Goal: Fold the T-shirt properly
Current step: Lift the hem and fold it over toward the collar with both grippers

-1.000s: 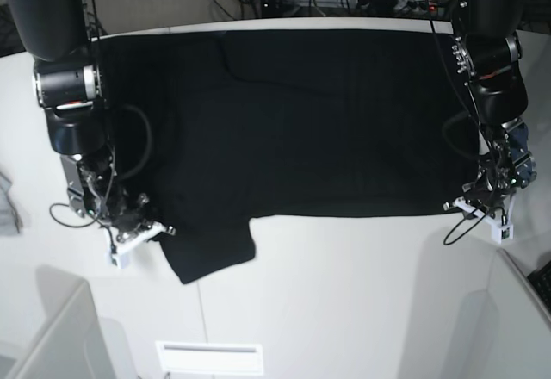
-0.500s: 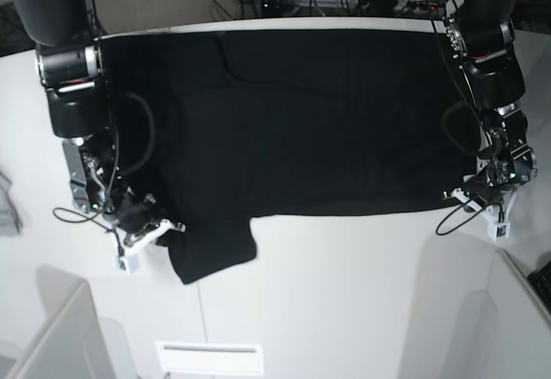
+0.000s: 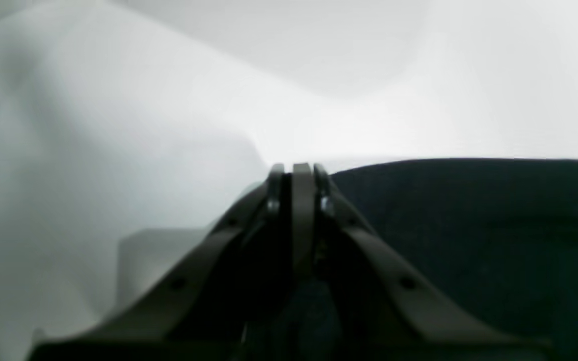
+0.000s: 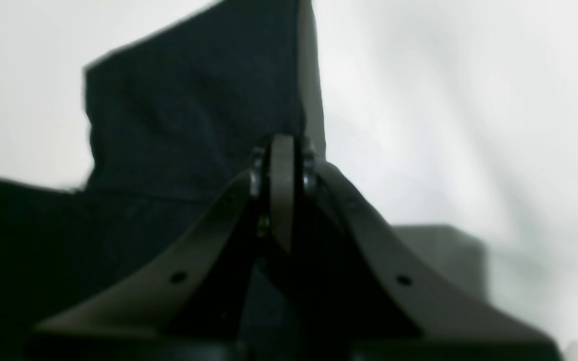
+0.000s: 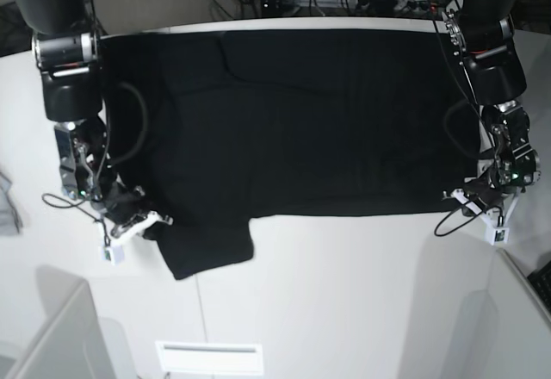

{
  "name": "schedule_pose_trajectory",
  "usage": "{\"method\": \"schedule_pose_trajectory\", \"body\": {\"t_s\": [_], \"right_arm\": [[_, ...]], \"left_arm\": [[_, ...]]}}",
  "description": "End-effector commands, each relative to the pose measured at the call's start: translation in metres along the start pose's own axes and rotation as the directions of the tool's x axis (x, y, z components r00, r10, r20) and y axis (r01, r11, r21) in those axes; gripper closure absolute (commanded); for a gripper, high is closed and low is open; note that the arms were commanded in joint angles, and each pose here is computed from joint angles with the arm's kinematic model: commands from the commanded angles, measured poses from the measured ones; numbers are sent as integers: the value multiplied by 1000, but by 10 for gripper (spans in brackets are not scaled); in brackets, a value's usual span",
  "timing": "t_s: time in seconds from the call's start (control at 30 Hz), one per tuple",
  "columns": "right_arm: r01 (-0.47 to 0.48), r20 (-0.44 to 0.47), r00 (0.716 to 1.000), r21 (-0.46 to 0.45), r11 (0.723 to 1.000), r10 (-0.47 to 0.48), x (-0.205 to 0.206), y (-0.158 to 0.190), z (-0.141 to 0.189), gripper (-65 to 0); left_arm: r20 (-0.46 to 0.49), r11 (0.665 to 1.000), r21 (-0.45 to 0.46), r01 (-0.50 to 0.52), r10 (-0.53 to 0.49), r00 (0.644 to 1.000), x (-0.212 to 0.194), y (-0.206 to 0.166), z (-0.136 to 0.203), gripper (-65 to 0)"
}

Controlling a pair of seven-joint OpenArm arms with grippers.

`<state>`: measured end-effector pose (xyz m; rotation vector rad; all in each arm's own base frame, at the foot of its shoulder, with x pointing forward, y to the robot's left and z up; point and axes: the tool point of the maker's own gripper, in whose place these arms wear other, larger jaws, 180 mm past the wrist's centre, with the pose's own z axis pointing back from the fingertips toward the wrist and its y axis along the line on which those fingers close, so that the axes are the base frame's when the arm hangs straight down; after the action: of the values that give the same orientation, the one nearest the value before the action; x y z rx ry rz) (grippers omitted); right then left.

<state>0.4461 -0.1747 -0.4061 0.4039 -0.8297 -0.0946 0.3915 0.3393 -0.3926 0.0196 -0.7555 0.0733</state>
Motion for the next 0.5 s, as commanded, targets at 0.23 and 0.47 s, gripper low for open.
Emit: {"method": "schedule_pose_trajectory", "body": {"t_s": [0.23,0.47], "right_arm": [[5,80,997,-3,1000,-5,30,-7,9,0],[7,78,997,-4,1000,-7,29,-7,9,0]], "left_arm": [[124,1000,3,29,-29,992,39,2,18,0],[145,997,-69,-23,33,989,39,-10,25,0]]}}
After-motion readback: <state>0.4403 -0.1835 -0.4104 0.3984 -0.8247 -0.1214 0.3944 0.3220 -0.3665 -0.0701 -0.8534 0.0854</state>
